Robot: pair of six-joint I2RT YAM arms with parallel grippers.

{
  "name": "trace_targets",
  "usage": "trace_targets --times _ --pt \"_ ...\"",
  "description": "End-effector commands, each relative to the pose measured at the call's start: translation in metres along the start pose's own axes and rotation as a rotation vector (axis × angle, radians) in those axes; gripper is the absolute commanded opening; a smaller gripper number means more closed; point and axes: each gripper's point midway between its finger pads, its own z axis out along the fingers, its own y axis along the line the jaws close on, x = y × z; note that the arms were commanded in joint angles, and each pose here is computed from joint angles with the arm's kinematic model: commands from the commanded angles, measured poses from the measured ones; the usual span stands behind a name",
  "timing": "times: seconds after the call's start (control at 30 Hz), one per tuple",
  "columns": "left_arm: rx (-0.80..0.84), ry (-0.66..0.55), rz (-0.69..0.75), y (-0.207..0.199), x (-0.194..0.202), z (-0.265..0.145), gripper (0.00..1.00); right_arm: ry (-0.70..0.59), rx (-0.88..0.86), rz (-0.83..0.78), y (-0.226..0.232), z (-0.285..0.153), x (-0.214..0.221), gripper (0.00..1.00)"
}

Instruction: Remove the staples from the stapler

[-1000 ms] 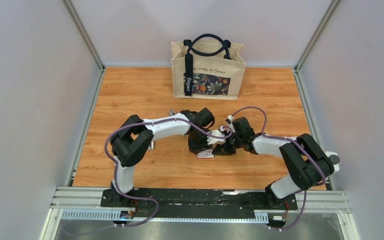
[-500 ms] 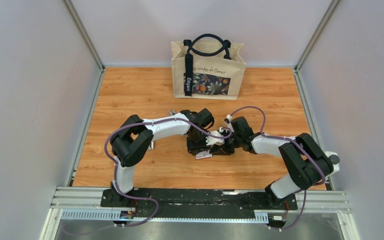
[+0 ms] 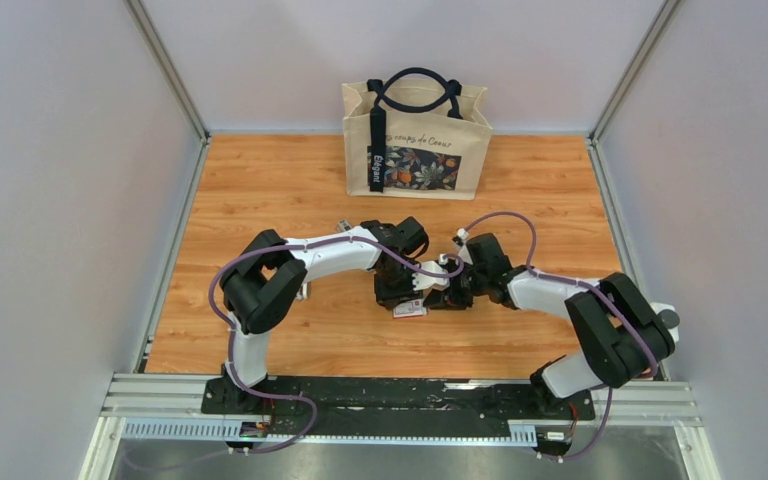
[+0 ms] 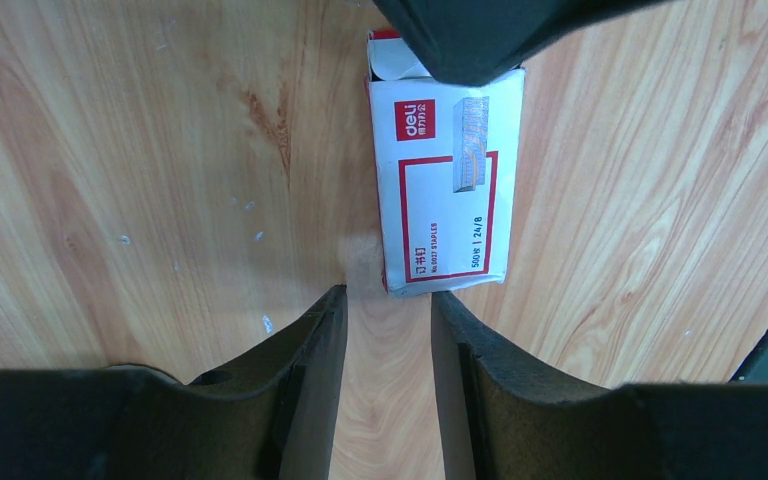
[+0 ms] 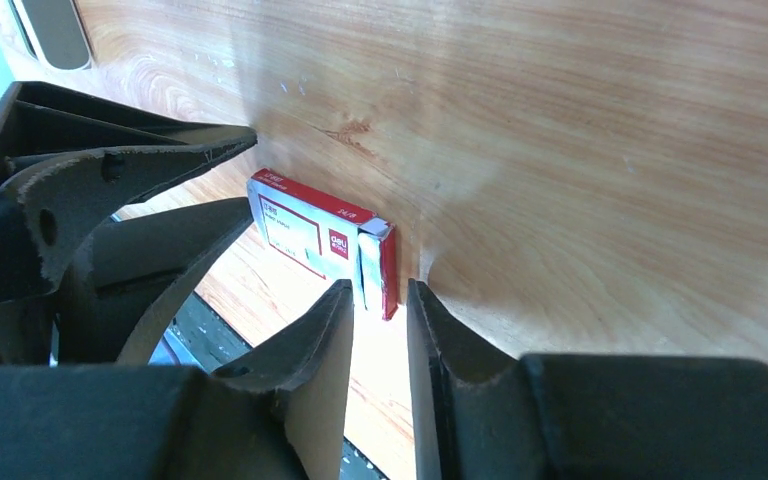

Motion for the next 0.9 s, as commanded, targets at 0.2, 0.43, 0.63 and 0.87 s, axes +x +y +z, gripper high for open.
trace_targets --times 0.2,0.43,0.63,0.87 --pt "0.010 -0.010 0.015 -0.0040 -0.0015 0.0084 0.45 -0.019 0.005 -0.011 -0.0053 -0.0053 -0.0041 0.20" --pt "0.008 -0.016 0.012 -0.0032 -0.0042 0.0068 0.45 -0.009 0.000 -0.004 -0.0039 0.0004 -0.0073 0.16" --pt "0.009 -0.014 0.009 -0.0026 -0.0049 0.0076 0.45 -0.002 0.000 0.002 -0.0046 0.0009 -0.0057 0.12" --pt "0.013 -0.022 0.001 -0.0020 -0.0089 0.0074 0.45 -0.004 -0.003 0.002 -0.0032 0.0009 -0.0063 0.12"
